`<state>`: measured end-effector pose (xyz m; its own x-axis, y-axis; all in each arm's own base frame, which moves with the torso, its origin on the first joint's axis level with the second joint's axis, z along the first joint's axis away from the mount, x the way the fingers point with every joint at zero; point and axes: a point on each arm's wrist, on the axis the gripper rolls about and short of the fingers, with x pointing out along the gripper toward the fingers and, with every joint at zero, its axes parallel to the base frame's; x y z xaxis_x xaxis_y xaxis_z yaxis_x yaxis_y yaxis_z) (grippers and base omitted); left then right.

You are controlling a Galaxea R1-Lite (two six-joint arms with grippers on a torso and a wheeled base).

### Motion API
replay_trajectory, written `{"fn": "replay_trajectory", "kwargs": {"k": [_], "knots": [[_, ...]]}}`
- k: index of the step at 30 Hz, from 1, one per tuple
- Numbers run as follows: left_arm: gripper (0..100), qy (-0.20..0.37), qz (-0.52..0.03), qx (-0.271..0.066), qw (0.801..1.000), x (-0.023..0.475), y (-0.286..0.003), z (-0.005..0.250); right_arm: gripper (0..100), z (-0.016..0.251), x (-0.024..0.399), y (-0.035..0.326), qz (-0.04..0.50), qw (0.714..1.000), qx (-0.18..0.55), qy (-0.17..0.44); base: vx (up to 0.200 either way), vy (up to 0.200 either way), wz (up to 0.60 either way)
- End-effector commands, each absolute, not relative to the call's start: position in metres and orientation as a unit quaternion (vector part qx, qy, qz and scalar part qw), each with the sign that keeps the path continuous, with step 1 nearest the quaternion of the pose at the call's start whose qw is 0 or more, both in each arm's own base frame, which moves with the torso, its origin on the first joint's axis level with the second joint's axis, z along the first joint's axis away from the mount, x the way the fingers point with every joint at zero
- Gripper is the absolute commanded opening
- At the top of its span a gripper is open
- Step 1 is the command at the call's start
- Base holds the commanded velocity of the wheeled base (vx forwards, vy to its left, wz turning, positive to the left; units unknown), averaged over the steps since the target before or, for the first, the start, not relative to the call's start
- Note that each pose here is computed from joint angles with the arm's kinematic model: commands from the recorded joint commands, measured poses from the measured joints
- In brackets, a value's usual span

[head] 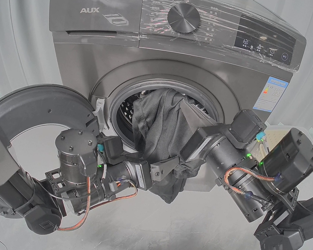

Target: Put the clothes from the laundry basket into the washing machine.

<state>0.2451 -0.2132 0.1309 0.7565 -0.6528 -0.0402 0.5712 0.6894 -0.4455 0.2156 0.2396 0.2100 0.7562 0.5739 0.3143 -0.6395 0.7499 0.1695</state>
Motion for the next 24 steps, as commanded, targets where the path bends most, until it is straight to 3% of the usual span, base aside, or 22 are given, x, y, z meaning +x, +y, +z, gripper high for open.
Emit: {"fn": "replay_trajectory", "kwargs": {"k": [1, 5, 6, 15, 22, 23, 24], "knots": [[100, 0.1, -0.336, -0.21, 0.913, 0.242, -0.214, 0.13, 0, 0.21, 0.216, 0.239, 0.326, 0.928, 0.134, -0.122, 0.0, 0.0, 0.0], [100, 0.092, -0.345, -0.217, 0.909, 0.232, -0.212, 0.139, 0, 0.21, 0.216, 0.239, 0.326, 0.928, 0.135, -0.123, 0.0, 0.0, 0.0], [0, 0.094, -0.347, -0.216, 0.908, 0.23, -0.212, 0.139, 0, 0.21, 0.216, 0.239, 0.326, 0.928, 0.135, -0.123, 0.0, 0.0, 0.0], [0, 0.084, -0.363, -0.219, 0.902, 0.221, -0.213, 0.144, 0, 0.209, 0.218, 0.237, 0.323, 0.929, 0.133, -0.121, 0.0, 0.0, 0.0], [0, 0.05, -0.386, -0.233, 0.891, 0.2, -0.204, 0.171, 0, 0.198, 0.218, 0.236, 0.323, 0.933, 0.122, -0.104, 0.0, 0.0, 0.0], [0, 0.047, -0.389, -0.234, 0.89, 0.197, -0.202, 0.174, 100, 0.194, 0.218, 0.236, 0.324, 0.933, 0.119, -0.098, 0.0, 0.0, 0.0], [0, 0.044, -0.39, -0.234, 0.89, 0.196, -0.201, 0.175, 100, 0.194, 0.219, 0.236, 0.324, 0.933, 0.12, -0.097, 0.0, 0.0, 0.0]]}}
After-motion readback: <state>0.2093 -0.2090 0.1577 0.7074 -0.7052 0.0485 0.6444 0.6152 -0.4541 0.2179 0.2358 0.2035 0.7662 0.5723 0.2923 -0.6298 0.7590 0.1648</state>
